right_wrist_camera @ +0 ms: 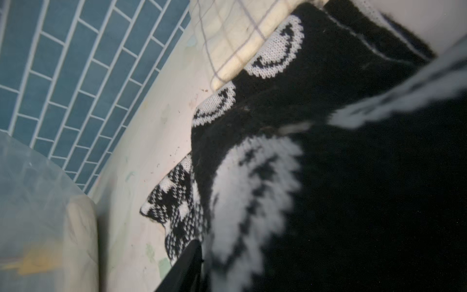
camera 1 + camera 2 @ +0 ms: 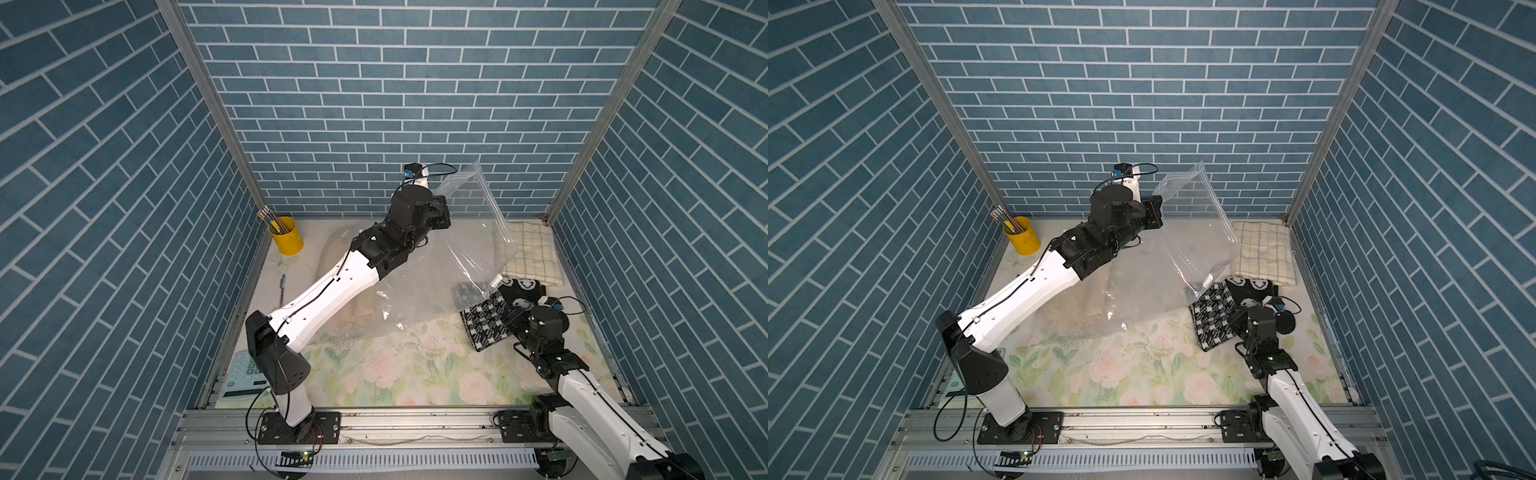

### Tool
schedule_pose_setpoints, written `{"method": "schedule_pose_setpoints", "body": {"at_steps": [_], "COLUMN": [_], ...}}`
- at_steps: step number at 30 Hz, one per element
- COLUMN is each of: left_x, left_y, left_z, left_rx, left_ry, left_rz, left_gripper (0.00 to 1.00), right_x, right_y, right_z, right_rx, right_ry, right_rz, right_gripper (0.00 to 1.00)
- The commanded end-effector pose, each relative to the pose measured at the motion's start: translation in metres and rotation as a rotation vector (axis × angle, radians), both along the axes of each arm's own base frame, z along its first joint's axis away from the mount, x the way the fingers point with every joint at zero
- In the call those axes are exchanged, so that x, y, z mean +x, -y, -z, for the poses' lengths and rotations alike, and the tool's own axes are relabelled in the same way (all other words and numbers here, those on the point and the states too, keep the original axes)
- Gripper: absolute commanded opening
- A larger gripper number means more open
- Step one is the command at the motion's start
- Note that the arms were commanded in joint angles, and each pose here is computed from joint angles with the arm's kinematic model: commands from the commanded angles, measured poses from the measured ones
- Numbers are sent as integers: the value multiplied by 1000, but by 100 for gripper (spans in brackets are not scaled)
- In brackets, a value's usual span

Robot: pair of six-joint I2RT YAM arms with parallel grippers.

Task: Take the scarf out of the vacuum bag
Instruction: Take out the scarf from the vacuum bag.

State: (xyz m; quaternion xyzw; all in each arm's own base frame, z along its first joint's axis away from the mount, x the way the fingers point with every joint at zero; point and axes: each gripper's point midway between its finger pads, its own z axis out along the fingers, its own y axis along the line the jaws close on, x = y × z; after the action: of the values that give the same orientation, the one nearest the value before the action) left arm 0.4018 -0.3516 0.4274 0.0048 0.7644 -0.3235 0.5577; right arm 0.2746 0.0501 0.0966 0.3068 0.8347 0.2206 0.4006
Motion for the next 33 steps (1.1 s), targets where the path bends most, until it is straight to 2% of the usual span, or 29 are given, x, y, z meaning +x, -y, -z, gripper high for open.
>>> {"method": "schedule_pose_setpoints", "body": {"at_steps": [1, 4, 9, 14, 16, 18, 21, 22, 23, 26, 30, 33], "left_x": [-7, -8, -9, -10, -10, -10, -10, -10, -10, -10, -10, -9], "left_y": [-11, -11, -11, -15, -16, -17, -15, -14, -14, -14, -16, -19], "left_z": [-25, -24, -23, -26, -27, -26, -25, -25, -24, -22, -24, -24], "left_rx": [-50, -57, -62, -64, -66, -64, -71, -74, -75, -77, -69, -62], "left_ry": [47, 47, 42, 45, 45, 42, 35, 34, 32, 25, 23, 24], "left_rz": [-8, -8, -9, -17, -22, -24, -19, -16, -15, -15, -24, -39], "left_gripper": [0, 0, 0, 0, 0, 0, 0, 0, 0, 0, 0, 0], "right_x": [-11, -24, -46, -72, -74, -65, -45, -38, -33, -21, -18, -25], "right_y": [-4, -4, -12, -7, -17, -35, -67, -74, -77, -87, -92, -82], "right_z": [3, 15, 18, 16, 9, -9, -54, -68, -75, -78, -72, -48], "right_rx": [-63, -102, -82, -95, -46, 21, 123, 141, 143, 132, 135, 76], "right_ry": [-134, -224, -319, -405, -396, -320, -118, -47, -7, 24, 10, -102], "right_rz": [-67, -106, -173, -167, -201, -276, -407, -439, -456, -516, -548, -521], "right_gripper": [60, 62, 65, 65, 65, 64, 55, 49, 38, 13, 8, 9]}}
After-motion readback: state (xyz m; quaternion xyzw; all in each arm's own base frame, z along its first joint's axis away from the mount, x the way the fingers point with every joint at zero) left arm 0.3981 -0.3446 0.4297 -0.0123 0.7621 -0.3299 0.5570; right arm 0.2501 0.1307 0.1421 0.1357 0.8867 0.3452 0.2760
